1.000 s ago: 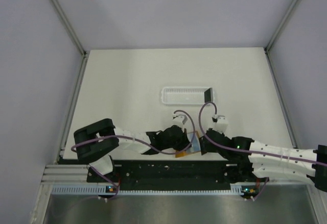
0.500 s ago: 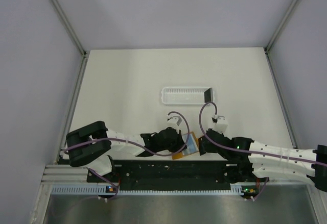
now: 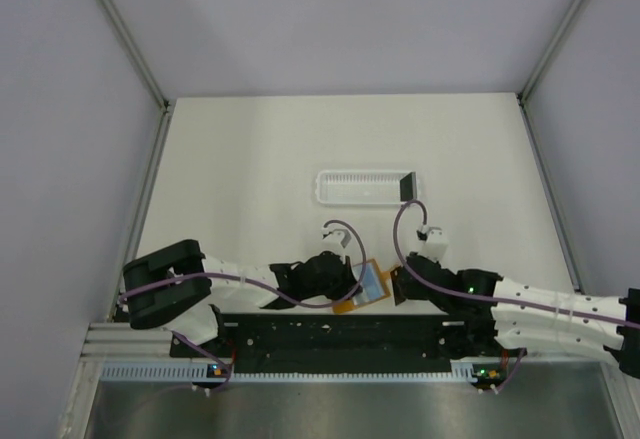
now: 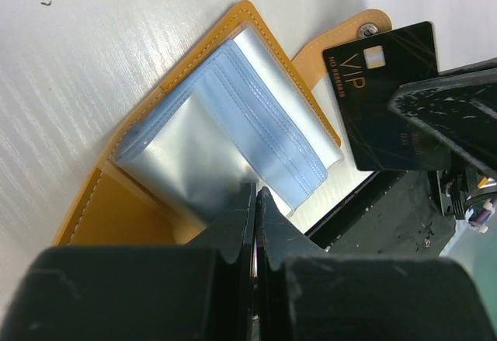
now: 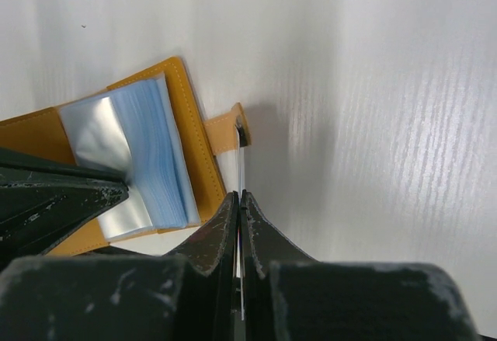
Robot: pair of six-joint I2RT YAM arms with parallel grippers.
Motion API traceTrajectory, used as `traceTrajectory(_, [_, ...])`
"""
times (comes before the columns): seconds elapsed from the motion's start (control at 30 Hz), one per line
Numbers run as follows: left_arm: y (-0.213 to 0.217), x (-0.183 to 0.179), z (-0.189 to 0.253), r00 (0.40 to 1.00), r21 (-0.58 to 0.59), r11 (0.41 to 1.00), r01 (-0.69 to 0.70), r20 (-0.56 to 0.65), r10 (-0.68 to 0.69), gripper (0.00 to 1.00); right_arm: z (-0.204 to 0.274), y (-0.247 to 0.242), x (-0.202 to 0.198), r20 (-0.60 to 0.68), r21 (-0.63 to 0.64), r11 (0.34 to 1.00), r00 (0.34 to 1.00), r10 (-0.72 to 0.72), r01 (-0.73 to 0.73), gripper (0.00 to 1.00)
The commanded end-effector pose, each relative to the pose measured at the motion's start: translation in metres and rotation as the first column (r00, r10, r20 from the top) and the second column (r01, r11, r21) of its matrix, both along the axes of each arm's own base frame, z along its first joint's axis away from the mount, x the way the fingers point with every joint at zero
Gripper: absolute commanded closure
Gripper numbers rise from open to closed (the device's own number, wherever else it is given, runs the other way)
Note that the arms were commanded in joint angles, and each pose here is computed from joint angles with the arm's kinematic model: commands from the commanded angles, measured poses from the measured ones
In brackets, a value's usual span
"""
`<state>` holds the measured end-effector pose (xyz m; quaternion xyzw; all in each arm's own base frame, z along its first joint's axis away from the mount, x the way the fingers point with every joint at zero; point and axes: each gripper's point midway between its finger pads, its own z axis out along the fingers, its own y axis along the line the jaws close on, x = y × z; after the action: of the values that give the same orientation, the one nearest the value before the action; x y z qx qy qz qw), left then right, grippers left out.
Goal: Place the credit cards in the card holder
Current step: Open the card holder at the corner of the board.
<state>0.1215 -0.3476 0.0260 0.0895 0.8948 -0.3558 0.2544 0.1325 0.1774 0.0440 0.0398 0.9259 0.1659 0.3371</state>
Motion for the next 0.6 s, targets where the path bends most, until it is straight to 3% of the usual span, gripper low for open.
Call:
traceTrajectory(0.0, [0.045,-0.017,-0.05,0.998,0.204,0.979,0.01,-0.064,0.003,1.0,0.025,-0.005,0.002,0.067,0.019,0.999,0.997,0.045,-0.046,1.0])
traceTrajectory(0.23, [0.047,-0.017,-0.051,0.998,0.197,0.98,0.006,-0.066,0.007,1.0,0.08,0.023,-0.007,0.215,0.161,0.947,0.946,0.241,-0.278,1.0])
traceTrajectory(0.43, [0.044,-0.019,-0.053,0.997,0.192,0.981,0.015,-0.074,-0.001,1.0,0.072,0.057,-0.036,0.165,0.245,0.855,0.889,0.428,-0.457,1.0])
traceTrajectory(0.57, [0.044,-0.019,-0.053,0.997,0.191,0.982,0.016,-0.077,-0.002,1.0,0.051,0.058,-0.038,0.102,0.228,0.868,0.898,0.429,-0.441,1.0])
